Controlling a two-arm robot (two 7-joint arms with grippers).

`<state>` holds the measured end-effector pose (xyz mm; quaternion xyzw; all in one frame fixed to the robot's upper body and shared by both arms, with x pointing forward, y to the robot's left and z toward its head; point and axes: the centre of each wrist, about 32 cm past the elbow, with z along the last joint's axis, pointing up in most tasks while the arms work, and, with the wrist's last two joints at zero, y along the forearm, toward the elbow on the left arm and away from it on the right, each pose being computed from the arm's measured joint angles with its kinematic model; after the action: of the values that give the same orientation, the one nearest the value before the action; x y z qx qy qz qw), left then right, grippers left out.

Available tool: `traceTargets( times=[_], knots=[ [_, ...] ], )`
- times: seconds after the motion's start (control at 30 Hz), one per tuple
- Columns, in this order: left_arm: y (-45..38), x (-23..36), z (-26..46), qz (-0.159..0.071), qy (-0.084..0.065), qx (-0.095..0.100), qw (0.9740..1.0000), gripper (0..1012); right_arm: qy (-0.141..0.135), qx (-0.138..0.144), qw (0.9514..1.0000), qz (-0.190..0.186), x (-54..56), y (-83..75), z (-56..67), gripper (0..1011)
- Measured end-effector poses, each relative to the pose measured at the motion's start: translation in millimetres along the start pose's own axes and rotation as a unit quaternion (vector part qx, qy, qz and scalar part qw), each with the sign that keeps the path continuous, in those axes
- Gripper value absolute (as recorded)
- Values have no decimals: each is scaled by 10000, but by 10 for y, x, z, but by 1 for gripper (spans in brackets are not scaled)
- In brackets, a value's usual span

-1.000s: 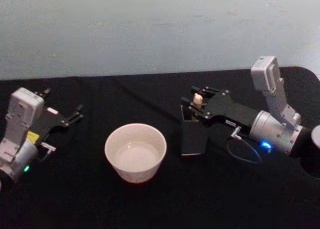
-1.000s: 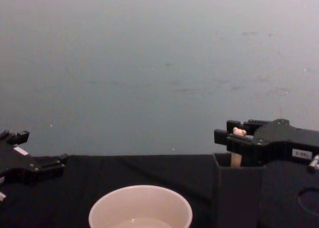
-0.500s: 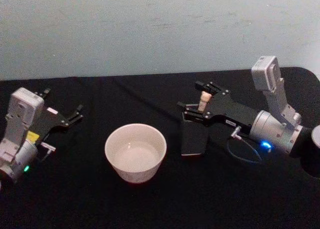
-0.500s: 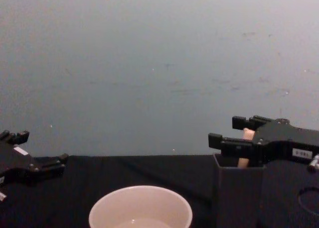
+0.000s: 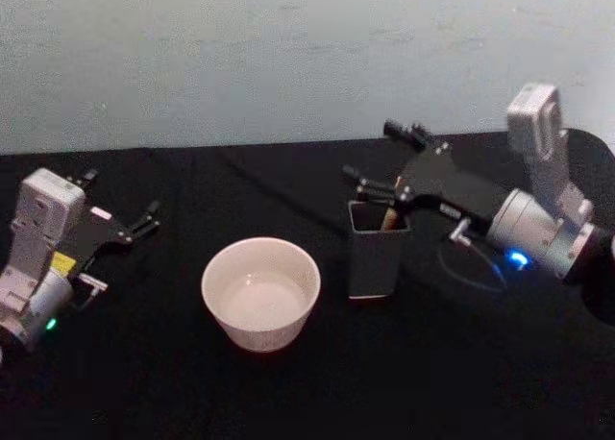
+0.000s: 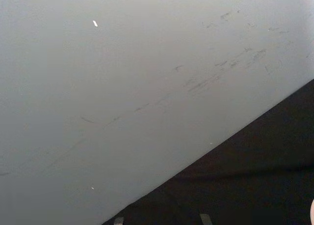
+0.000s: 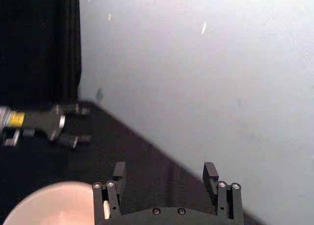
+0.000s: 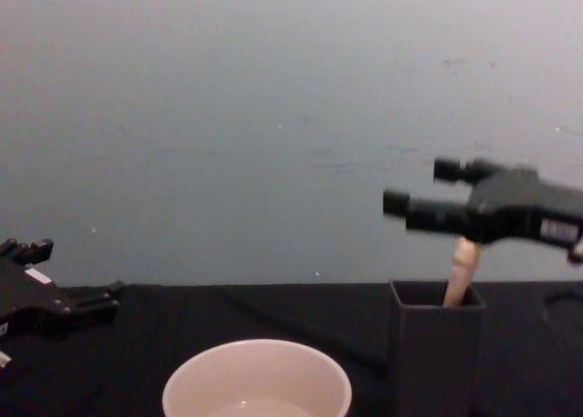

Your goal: Pick up the stirring spoon with one hand, stir inside the cup, then place it back in its original position.

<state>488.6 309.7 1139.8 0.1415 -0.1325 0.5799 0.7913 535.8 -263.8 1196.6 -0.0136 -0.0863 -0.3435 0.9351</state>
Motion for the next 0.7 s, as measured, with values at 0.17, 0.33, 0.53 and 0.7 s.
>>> traceTargets(
  times=[0.17, 0.33, 0.53, 0.7],
  knots=[
    [0, 0, 0, 0, 0, 0, 10000, 1001, -164, 564, 9977, -348, 64, -30, 187, 1002],
    [0, 0, 0, 0, 0, 0, 10000, 1001, -201, 700, 9929, -937, 113, -63, 237, 1002],
    [0, 0, 0, 0, 0, 0, 10000, 1001, -90, 140, 9817, -1899, 155, -89, 92, 1002],
    [0, 0, 0, 0, 0, 0, 10000, 1001, -155, -345, 9756, -2162, 126, -91, -102, 1002]
  ],
)
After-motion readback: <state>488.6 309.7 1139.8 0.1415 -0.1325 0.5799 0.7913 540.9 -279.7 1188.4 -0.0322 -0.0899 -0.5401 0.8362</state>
